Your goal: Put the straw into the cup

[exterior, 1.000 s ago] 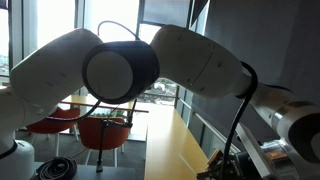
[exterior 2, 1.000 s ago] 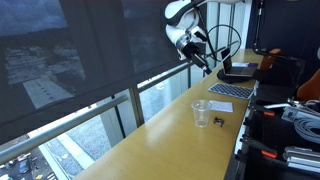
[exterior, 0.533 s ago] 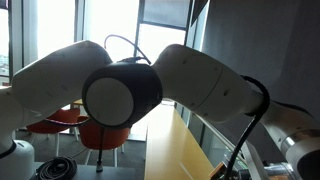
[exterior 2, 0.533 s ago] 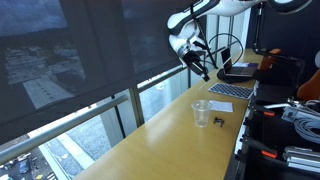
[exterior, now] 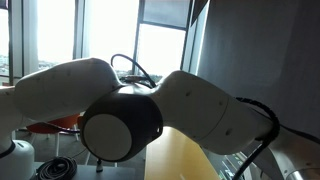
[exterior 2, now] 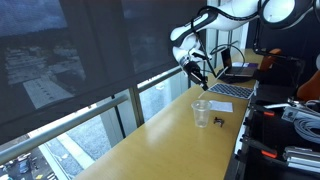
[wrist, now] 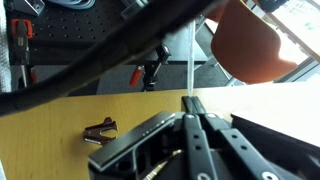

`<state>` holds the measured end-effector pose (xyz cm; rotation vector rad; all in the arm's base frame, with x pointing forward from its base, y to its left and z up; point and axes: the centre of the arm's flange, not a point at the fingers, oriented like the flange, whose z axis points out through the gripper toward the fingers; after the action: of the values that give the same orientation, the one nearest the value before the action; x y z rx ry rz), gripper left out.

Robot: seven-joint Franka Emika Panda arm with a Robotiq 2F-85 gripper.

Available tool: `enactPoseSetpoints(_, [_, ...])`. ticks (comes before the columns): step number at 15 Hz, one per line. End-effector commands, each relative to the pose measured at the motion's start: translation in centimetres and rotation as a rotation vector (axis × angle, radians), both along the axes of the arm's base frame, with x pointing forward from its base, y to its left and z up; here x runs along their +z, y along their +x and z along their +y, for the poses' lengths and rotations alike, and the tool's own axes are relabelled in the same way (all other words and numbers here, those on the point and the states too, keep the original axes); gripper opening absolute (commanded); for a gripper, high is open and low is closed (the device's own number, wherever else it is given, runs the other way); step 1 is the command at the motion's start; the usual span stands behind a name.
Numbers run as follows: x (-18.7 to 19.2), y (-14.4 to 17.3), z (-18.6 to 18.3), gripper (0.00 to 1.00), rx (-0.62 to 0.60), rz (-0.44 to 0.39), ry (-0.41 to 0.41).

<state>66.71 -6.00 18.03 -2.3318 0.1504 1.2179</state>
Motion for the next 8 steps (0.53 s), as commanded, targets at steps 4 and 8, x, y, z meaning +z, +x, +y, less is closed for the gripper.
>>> enactPoseSetpoints(4, [-1.0,1.9,-0.6,0.00,-0.084,0.057,0.032])
enactPoseSetpoints(8, [-1.5,0.9,-0.6,0.00,-0.103,0.081,0.023])
